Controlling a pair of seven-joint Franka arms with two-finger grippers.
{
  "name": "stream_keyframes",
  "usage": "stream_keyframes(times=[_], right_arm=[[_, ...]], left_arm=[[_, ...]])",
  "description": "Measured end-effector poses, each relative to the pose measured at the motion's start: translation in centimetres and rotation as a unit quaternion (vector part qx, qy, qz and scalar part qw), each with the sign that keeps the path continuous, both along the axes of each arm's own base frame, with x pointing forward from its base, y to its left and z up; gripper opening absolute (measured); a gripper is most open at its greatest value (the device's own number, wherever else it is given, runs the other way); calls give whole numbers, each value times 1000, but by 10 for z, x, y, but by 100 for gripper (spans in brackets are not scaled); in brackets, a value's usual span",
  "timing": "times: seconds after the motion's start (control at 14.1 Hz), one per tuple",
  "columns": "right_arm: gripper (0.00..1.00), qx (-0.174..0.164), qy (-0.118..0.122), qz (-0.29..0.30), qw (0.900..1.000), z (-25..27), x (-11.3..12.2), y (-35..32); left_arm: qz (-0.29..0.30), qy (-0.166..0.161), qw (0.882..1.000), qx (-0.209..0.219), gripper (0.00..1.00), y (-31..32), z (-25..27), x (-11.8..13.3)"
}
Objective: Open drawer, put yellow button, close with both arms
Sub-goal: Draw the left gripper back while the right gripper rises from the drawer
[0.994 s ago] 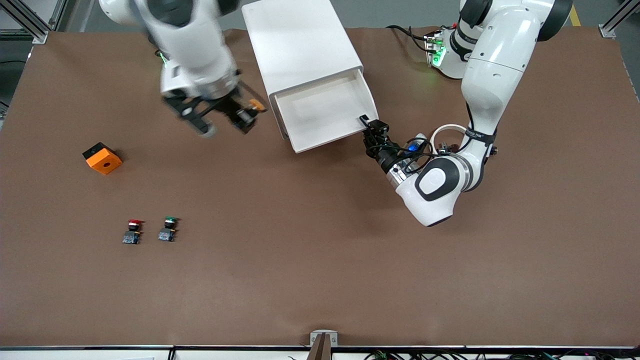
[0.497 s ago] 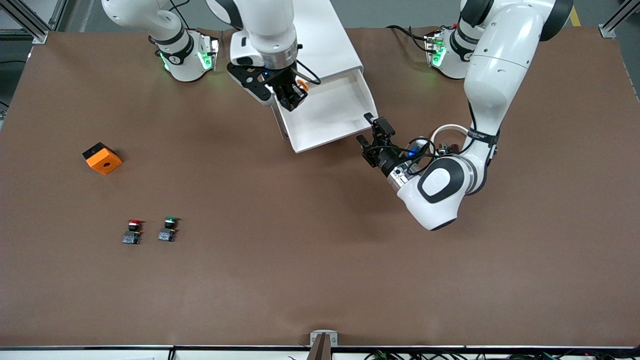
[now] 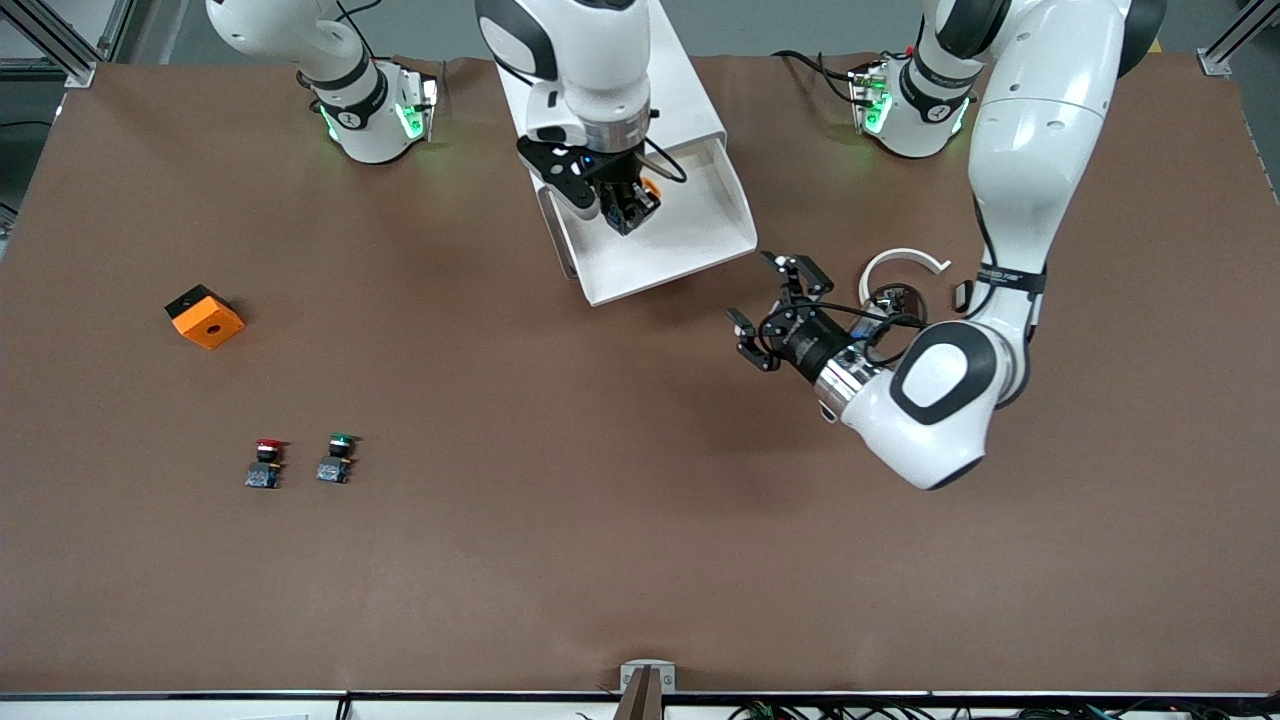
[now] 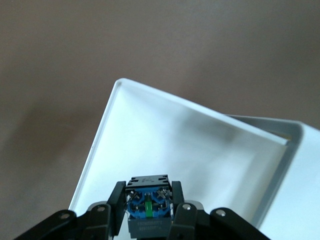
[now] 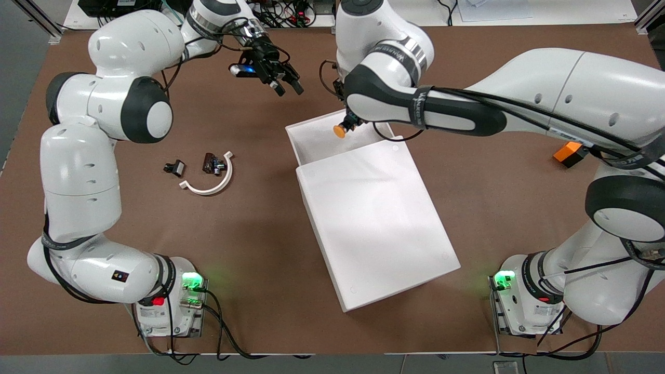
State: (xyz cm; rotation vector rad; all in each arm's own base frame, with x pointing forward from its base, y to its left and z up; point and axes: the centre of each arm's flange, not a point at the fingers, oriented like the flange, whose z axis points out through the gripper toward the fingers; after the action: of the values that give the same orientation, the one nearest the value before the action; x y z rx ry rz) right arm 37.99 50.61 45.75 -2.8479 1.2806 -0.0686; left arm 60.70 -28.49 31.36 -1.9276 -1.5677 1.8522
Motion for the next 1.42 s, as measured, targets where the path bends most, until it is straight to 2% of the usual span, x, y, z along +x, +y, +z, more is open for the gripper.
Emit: stream_keyframes(times=[0.14,0.28,0.43,0.57,0.71,0.85,0.99,1.07,1.21,1.42], right_arm=[[41,-7,-2,-2,1000,-11,-9,11],[41,-18,-8,-2,1000,-20,-20,20],[41,-25,-11,-4,1000,-29,-25,27],[41,-23,-14,-6,1000,-32,-22,31],[56,-20,-18,-9,1000,-29,-18,32],[76,-11,-25,-13,1000,-18,-9,32],[96,2,-37,-7,999,3,9,28],[100,2,-39,1,999,13,19,22],[100,-5,-33,25,999,34,45,2],[100,-29,-2,87,996,62,87,-50]], left_arm=[[-15,-76,996,-41,100,14,-1,11],[-38,-161,984,-61,100,16,-3,21],[-64,-245,965,-74,100,11,7,30],[-89,-312,943,-77,100,4,24,35],[-114,-366,921,-67,100,0,41,39],[-150,-409,899,-51,100,-6,52,39],[-187,-435,880,-32,100,-15,57,36],[-200,-444,873,-26,100,-19,58,35],[-220,-464,858,-18,100,-28,64,34],[-262,-481,837,-1,100,-45,67,26]])
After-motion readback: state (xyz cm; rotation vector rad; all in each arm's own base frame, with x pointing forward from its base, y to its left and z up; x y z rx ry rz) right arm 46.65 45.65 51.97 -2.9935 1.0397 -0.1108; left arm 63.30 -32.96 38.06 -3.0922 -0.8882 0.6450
